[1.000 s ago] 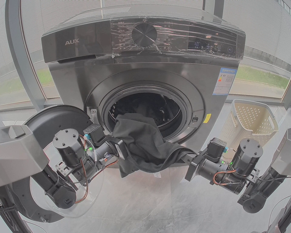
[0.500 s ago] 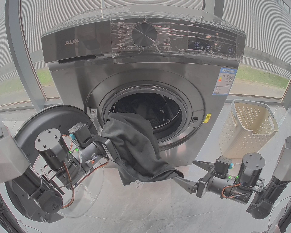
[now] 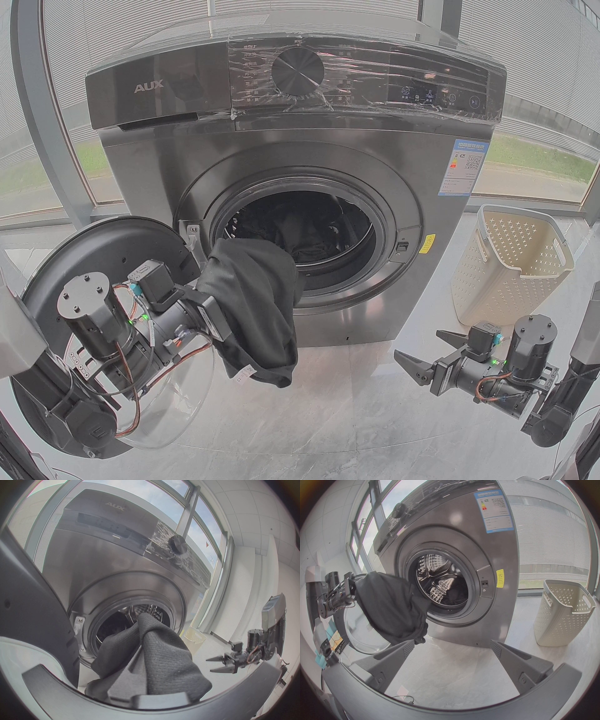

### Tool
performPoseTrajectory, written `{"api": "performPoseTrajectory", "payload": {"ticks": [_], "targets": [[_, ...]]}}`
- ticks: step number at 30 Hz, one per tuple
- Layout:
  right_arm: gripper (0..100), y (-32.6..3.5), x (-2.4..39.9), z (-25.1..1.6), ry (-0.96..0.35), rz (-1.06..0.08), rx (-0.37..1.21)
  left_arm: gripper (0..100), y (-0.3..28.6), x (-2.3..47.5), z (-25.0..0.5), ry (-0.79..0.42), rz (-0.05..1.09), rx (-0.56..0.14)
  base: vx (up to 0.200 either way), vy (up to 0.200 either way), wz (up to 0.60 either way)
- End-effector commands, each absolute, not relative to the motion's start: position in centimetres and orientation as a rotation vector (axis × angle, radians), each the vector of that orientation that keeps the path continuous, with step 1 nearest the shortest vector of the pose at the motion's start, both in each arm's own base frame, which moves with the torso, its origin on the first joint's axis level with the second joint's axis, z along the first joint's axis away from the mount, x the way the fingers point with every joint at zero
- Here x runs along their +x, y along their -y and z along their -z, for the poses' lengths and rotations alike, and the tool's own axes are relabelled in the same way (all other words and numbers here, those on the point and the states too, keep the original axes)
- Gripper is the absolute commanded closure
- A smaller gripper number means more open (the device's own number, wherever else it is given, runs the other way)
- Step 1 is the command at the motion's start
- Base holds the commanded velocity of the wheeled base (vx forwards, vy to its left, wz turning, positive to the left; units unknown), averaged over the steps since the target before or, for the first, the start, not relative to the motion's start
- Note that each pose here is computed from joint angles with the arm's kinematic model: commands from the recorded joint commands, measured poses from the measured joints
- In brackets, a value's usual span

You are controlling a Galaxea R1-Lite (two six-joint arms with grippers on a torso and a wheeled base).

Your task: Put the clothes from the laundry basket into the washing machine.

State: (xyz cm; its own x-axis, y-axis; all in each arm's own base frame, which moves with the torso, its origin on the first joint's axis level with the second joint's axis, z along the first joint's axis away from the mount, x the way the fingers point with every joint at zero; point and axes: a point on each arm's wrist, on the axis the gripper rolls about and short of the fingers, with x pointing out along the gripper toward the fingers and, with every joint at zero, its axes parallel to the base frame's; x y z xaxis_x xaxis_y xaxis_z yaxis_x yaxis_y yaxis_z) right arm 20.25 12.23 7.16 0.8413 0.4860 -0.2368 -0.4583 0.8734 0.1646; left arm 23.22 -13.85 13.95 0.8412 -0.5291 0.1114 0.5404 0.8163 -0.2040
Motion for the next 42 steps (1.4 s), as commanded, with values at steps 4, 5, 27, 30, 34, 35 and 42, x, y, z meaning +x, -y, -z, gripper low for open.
{"api": "performPoseTrajectory", "payload": {"ticks": [4, 5, 27, 30, 34, 35, 42], "targets": [[0, -12.3, 22.0, -6.7, -0.270, -0.468, 0.113, 100, 13.9, 22.5, -12.9, 0.010, 0.552, -0.205, 0.000, 0.000, 0.00], [0, -12.5, 22.1, -6.8, -0.265, -0.472, 0.114, 100, 13.9, 22.5, -12.8, 0.006, 0.536, -0.202, 0.000, 0.000, 0.00], [0, -13.1, 22.3, -6.7, -0.260, -0.484, 0.121, 100, 16.5, 22.6, -9.4, -0.079, 0.480, -0.058, 0.055, 0.000, 0.00], [0, -13.1, 22.3, -6.7, -0.260, -0.484, 0.121, 100, 16.6, 22.4, -9.3, -0.083, 0.485, -0.054, 0.000, 0.000, 0.00], [0, -13.2, 22.3, -6.8, -0.254, -0.488, 0.123, 100, 16.7, 22.2, -9.1, -0.093, 0.490, -0.048, 0.150, 0.000, 0.00], [0, -13.2, 22.3, -6.8, -0.254, -0.488, 0.123, 100, 16.7, 22.2, -9.1, -0.093, 0.490, -0.048, 0.200, 0.000, 0.00], [0, -13.2, 22.3, -6.8, -0.254, -0.486, 0.124, 100, 17.2, 22.0, -8.7, -0.105, 0.507, -0.040, 0.057, 0.000, 0.00]]}}
